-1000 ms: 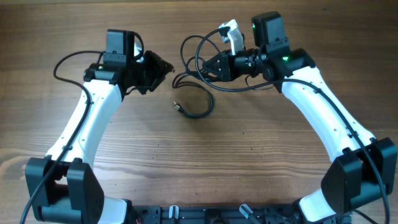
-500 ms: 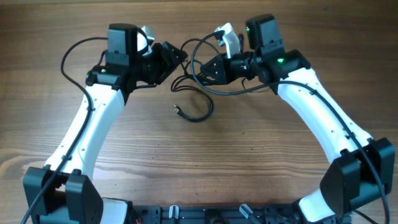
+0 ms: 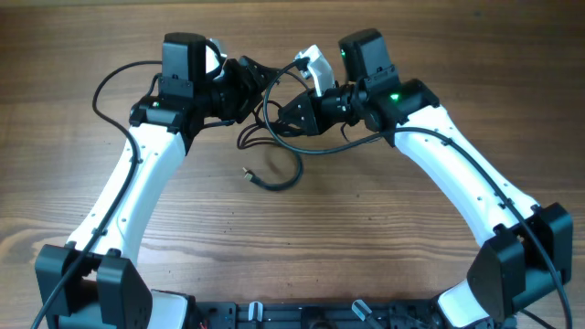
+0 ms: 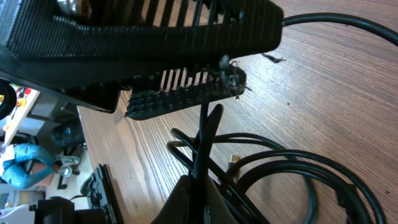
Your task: Untangle cables
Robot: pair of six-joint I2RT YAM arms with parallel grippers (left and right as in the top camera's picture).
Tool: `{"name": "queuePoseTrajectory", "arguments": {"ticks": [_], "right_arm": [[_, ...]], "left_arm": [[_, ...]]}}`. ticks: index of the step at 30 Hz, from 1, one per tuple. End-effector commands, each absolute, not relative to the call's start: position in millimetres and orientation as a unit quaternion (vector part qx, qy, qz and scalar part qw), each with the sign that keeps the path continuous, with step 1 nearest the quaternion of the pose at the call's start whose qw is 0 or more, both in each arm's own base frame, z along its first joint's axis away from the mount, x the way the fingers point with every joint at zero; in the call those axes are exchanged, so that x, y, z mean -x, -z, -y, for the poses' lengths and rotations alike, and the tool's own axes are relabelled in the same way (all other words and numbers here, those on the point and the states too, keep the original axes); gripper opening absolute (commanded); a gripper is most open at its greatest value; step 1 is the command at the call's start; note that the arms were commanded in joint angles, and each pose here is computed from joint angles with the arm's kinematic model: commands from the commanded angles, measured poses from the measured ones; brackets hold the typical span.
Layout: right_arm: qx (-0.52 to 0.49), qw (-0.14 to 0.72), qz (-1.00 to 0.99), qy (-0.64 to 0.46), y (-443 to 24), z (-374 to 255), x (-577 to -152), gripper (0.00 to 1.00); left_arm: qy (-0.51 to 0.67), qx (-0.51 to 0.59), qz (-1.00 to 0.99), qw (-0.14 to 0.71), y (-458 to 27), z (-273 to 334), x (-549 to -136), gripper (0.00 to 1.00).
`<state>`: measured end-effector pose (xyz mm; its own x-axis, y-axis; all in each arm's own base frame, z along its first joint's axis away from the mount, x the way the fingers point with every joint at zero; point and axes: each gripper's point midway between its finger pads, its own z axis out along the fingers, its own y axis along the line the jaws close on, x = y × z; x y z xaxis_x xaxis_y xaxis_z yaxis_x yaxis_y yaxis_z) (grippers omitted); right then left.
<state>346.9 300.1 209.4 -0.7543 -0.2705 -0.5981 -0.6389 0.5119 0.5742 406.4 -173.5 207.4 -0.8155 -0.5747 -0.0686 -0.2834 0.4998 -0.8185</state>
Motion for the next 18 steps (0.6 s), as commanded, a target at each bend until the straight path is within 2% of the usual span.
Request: {"name": "queuePoseTrajectory", "arguments": {"ticks": [1,5,11,18], "right_arm": [[0.285,0.244,-0.829,-0.416,-223.4,-303.6,-351.2,0.04],[0.271,0.252,-0.834,-0.409,-223.8,-302.5,-357.6,0.04],[0.235,0.270,-0.856,-0.374,-218.6,-293.9,-373.7,0.04],[0.212,0.273,-0.867,-0.358,-214.9,-289.1,-379.2,0.04]], "left_arm": [[0.437,0.264,-0.844,0.167,-212.2,177.0,-403.3,0.58],[0.439,0.261,-0.845,0.160,-211.9,180.9,-400.7,0.53],[0.433,0.269,-0.848,0.146,-206.6,179.2,-395.6,0.52],[0.444,0.275,-0.841,0.139,-209.6,172.5,-397.3,0.56]]}}
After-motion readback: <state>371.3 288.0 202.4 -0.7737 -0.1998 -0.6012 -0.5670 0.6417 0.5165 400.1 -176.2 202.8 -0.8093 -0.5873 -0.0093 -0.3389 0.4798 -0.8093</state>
